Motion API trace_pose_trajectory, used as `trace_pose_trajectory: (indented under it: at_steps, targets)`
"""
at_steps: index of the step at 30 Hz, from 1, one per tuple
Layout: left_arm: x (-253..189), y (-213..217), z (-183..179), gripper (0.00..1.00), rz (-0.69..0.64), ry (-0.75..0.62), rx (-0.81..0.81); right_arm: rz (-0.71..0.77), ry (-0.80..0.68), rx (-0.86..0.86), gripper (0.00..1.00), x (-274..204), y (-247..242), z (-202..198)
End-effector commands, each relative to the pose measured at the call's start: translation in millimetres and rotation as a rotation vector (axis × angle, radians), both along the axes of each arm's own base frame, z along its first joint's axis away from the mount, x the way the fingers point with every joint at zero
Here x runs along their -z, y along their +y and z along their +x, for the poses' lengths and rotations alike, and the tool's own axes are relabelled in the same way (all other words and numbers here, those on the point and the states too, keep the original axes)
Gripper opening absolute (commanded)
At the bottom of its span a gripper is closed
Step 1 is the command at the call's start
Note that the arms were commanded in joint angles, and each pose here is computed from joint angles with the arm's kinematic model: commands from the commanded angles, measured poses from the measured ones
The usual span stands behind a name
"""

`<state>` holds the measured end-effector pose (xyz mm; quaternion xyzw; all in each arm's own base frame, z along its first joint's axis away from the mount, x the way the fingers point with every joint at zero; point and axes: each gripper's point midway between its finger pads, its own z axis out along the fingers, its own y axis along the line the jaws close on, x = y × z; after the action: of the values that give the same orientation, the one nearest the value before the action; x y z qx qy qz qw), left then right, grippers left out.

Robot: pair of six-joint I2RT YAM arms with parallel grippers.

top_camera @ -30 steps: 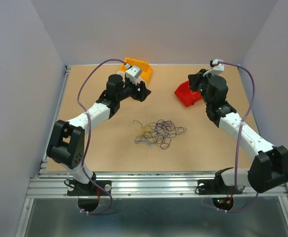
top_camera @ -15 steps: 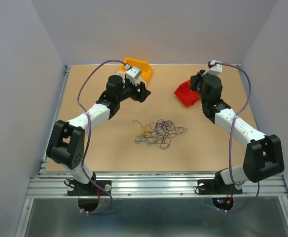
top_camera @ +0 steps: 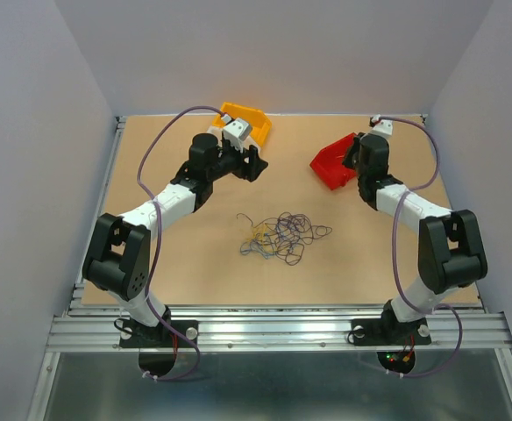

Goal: Untangle the cables

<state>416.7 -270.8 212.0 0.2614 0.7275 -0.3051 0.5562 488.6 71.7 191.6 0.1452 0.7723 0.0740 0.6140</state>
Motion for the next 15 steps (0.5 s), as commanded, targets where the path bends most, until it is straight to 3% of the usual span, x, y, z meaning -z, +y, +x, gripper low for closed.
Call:
trace_pose_trajectory:
  at_steps: [1,12,15]
  targets:
    - [-31.3,0.8,-2.7,0.75,-0.04,-0.082,0.007,0.027,-0.05,-0.046,0.0,-13.8,12.7,15.7]
    - [-36.6,1.9,-6.2,0.75,-0.044,-0.094,0.01,0.015,0.02,0.007,0.01,11.2,9.3,38.9]
    - [-36.6,2.2,-6.9,0.75,-0.044,-0.095,0.01,0.007,0.025,0.032,0.05,9.0,4.6,38.8]
